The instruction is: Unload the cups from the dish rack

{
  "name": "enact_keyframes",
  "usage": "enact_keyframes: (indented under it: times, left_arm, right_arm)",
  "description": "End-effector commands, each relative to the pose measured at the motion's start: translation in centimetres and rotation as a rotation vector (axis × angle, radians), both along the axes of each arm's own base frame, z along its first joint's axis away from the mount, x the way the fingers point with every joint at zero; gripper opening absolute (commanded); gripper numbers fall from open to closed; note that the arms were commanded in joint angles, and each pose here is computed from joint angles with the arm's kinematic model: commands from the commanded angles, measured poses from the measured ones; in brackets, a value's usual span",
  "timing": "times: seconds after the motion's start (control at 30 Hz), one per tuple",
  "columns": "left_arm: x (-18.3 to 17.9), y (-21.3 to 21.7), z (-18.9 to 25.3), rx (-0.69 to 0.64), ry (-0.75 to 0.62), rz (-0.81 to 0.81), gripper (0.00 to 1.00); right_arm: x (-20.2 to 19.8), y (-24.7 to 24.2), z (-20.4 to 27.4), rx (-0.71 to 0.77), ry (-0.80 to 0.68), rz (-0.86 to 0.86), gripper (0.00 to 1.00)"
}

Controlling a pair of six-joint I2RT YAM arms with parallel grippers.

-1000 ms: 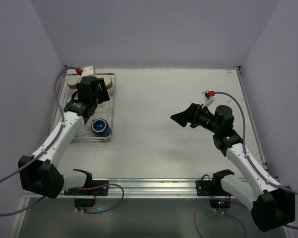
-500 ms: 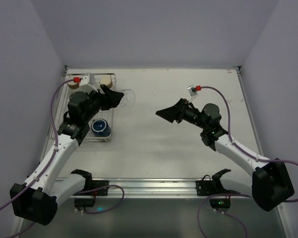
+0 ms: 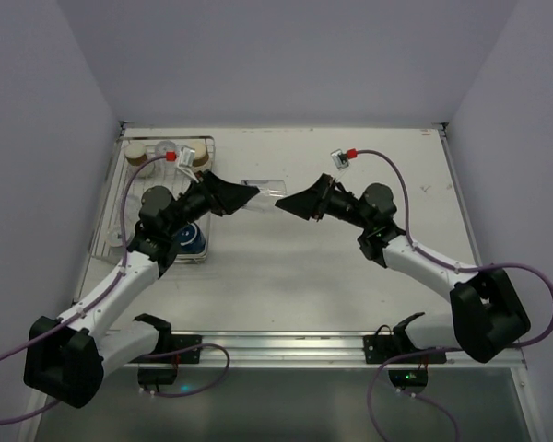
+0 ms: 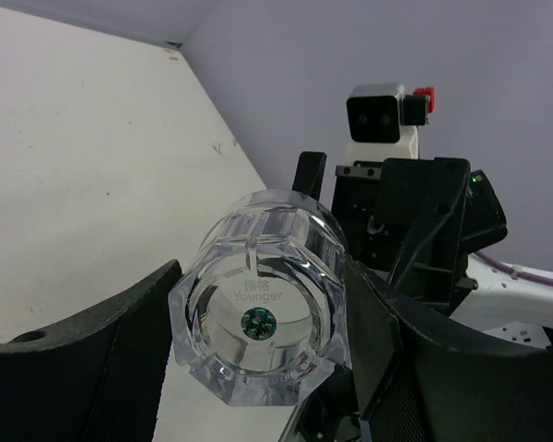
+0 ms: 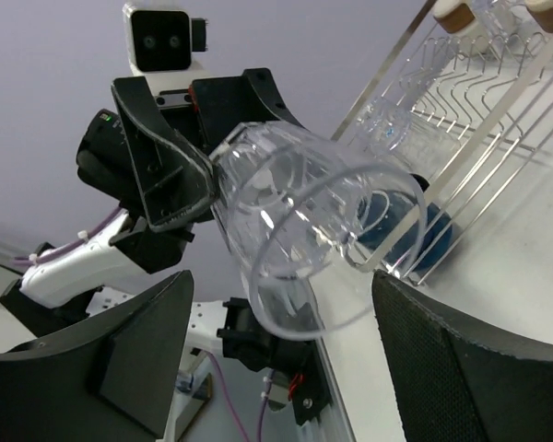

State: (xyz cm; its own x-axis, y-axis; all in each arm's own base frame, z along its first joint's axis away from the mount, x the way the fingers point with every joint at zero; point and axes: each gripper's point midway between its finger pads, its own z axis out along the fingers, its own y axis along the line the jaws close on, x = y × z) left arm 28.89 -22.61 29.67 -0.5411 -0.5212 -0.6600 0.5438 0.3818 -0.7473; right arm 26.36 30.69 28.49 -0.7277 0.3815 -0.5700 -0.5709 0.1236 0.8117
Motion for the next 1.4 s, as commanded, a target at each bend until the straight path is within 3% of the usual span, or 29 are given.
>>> enact_keyframes:
  times: [0.0, 0.13, 0.17, 0.2, 0.23, 0.27, 0.3, 0.33, 0.37, 0.47, 0.57, 0.6, 0.77, 0.93, 1.0, 1.07, 1.1, 1.17, 1.37]
  left_arm:
    - [-1.4, -1.5, 2.0, -0.066, -0.065, -0.076, 0.13]
    - [-1.8, -2.4, 1.8, -0.070, -0.067, -0.090, 0.14]
    - [-1.8, -2.4, 1.9, -0.073, -0.070, -0.090, 0.16]
    - [-1.8, -2.4, 2.1, -0.075, -0.076, -0.092, 0.18]
    - [-1.8, -2.5, 2.4, -0.074, -0.087, -0.091, 0.23]
    - [-1.8, -2.5, 2.5, -0.073, -0.091, -0.091, 0.34]
    - [-1.8, -2.5, 2.4, -0.068, -0.095, -0.090, 0.42]
    - [-1.7, -2.5, 2.4, -0.060, -0.095, -0.089, 0.50]
    - [-1.6, -2.5, 2.3, -0.046, -0.092, -0.082, 0.65]
    - [-0.6, -1.7, 2.0, 0.059, -0.086, -0.010, 0.86]
    - [0.6, 0.4, 2.3, 0.206, -0.097, 0.118, 0.96]
    - [0.6, 1.2, 2.5, 0.265, -0.128, 0.149, 0.96]
    - [0.7, 5.8, 1.5, 0.486, -0.099, 0.333, 0.98]
    - [-0.5, 10.4, -0.7, 0.711, -0.048, 0.455, 0.98]
    - [-0.9, 11.7, -1.2, 0.768, -0.042, 0.487, 0.98]
    - [-1.2, 13.2, -1.9, 0.799, -0.029, 0.552, 0.98]
    - [-1.2, 13.4, -2.1, 0.799, -0.030, 0.564, 0.98]
    - [-1.2, 13.8, -2.9, 0.804, -0.028, 0.587, 0.99]
    - [-0.6, 12.9, -4.8, 0.833, -0.011, 0.534, 0.98]
  right_arm:
    - [-0.4, 0.7, 3.3, 0.058, -0.109, 0.039, 0.79]
    - [-0.4, 1.1, 3.3, 0.077, -0.094, 0.058, 0.57]
    - [-0.6, 1.2, 3.2, 0.085, -0.089, 0.067, 0.44]
    - [-0.6, 1.2, 3.2, 0.102, -0.065, 0.075, 0.38]
    - [-0.7, 1.3, 3.0, 0.116, -0.066, 0.087, 0.31]
    - [-0.8, 1.3, 3.0, 0.126, -0.063, 0.095, 0.22]
    - [-1.0, 1.3, 3.2, 0.141, -0.065, 0.101, 0.06]
    - [-0.9, 1.1, 2.9, 0.140, -0.054, 0.089, 0.00]
    - [-0.8, 1.1, 2.8, 0.138, -0.054, 0.080, 0.00]
    - [-0.6, 1.0, 2.2, 0.087, -0.041, 0.054, 0.00]
    - [0.2, 0.7, 1.1, -0.023, -0.036, 0.003, 0.00]
    - [1.2, 0.5, 0.7, -0.082, -0.080, -0.048, 0.00]
    - [4.2, -1.0, -2.4, -0.379, -0.026, -0.166, 0.00]
    - [9.9, -4.1, -6.9, -0.843, 0.019, -0.296, 0.00]
    - [10.9, -6.0, -11.4, -1.071, 0.088, -0.276, 0.00]
    - [13.6, -7.4, -11.2, -1.190, 0.068, -0.362, 0.00]
    - [13.3, -8.3, -12.5, -1.279, 0.087, -0.324, 0.00]
    - [15.3, -8.5, -14.0, -1.378, 0.094, -0.321, 0.00]
    - [17.4, -8.1, -16.3, -1.475, 0.091, -0.251, 0.00]
